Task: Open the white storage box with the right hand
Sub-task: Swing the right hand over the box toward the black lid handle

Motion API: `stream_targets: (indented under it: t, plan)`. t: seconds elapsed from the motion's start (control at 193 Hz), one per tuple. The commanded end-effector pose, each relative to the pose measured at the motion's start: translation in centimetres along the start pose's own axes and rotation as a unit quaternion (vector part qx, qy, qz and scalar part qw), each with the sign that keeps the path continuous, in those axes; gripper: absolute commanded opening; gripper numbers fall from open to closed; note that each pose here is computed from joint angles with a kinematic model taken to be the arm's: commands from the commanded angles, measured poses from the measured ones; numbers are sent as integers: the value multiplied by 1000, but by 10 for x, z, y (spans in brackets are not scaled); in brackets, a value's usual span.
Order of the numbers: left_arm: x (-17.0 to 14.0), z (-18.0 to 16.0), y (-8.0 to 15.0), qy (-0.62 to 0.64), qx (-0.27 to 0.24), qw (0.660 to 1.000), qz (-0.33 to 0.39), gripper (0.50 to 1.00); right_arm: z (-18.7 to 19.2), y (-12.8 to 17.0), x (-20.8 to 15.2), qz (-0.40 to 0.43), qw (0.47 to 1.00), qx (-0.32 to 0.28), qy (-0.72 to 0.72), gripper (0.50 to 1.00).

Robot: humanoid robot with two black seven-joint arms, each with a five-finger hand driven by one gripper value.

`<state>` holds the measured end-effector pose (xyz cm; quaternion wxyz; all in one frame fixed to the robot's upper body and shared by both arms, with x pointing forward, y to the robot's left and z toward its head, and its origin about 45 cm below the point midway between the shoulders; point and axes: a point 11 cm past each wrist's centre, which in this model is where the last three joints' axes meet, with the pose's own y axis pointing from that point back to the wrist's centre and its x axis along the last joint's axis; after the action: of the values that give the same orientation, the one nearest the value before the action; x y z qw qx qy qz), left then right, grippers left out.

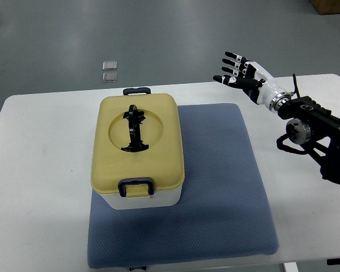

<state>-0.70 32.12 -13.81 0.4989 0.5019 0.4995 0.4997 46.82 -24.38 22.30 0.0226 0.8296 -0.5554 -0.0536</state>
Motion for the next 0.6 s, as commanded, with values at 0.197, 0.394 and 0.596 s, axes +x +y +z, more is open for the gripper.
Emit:
stream_targets:
  t: [0.197, 0.394, 0.596]
  plan:
    - [0, 0, 0, 0, 0, 1000, 0, 1000, -88, -17, -40, -195, 949, 51, 241, 899]
    - [0, 0, 0, 0, 0, 1000, 0, 1000, -145, -21, -86, -286, 884, 100, 355, 899]
    - [0, 0, 0, 0, 0, 1000, 0, 1000, -176, -8, -148, -375, 802, 145, 442, 899]
